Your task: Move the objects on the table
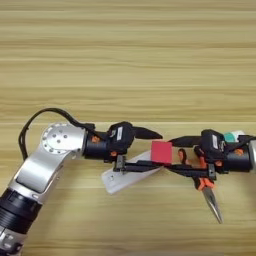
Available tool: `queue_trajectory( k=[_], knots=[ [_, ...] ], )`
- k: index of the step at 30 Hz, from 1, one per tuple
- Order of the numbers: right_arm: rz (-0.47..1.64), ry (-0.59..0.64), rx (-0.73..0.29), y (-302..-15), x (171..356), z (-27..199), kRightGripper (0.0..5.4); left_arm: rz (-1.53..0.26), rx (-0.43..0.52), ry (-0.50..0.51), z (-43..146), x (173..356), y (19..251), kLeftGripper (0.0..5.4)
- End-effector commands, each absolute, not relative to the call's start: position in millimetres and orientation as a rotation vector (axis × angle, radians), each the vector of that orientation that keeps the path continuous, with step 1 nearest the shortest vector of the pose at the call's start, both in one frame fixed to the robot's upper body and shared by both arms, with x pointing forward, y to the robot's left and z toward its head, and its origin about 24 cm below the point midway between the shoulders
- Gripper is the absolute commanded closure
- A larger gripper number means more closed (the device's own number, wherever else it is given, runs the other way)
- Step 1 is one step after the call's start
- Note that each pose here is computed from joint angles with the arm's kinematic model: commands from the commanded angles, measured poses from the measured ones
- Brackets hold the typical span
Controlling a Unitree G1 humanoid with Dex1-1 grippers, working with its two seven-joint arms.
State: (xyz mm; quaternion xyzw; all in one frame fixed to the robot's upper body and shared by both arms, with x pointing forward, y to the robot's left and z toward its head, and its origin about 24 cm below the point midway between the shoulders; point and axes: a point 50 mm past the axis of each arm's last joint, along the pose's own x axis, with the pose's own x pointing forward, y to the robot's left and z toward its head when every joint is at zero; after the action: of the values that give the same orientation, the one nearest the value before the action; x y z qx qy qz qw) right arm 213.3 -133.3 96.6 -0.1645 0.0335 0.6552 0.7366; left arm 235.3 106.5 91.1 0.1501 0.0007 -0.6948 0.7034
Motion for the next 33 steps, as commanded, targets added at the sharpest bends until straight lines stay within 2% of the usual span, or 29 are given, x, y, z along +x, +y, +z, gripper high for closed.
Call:
queue_trajectory(
  k=[1, 11, 21, 33],
  knots=[
    [1.469, 0.053, -0.368, -130, 211.4, 100, 3.11, -1.526, 0.362, -0.027, 96.2, 240.4, 105, 1.90],
    [1.447, 0.046, -0.363, -131, 212.9, 100, 3.11, -1.521, 0.363, -0.034, 95.9, 240.9, 104, 0.93],
    [1.321, 0.044, -0.350, -145, 220.3, 96, 3.11, -1.520, 0.360, -0.039, 96.2, 240.5, 105, 0.06],
    [1.177, 0.041, -0.311, -174, 218.5, 95, 3.11, -1.460, 0.332, -0.067, 98.8, 244.8, 111, 0.00]
  ],
)
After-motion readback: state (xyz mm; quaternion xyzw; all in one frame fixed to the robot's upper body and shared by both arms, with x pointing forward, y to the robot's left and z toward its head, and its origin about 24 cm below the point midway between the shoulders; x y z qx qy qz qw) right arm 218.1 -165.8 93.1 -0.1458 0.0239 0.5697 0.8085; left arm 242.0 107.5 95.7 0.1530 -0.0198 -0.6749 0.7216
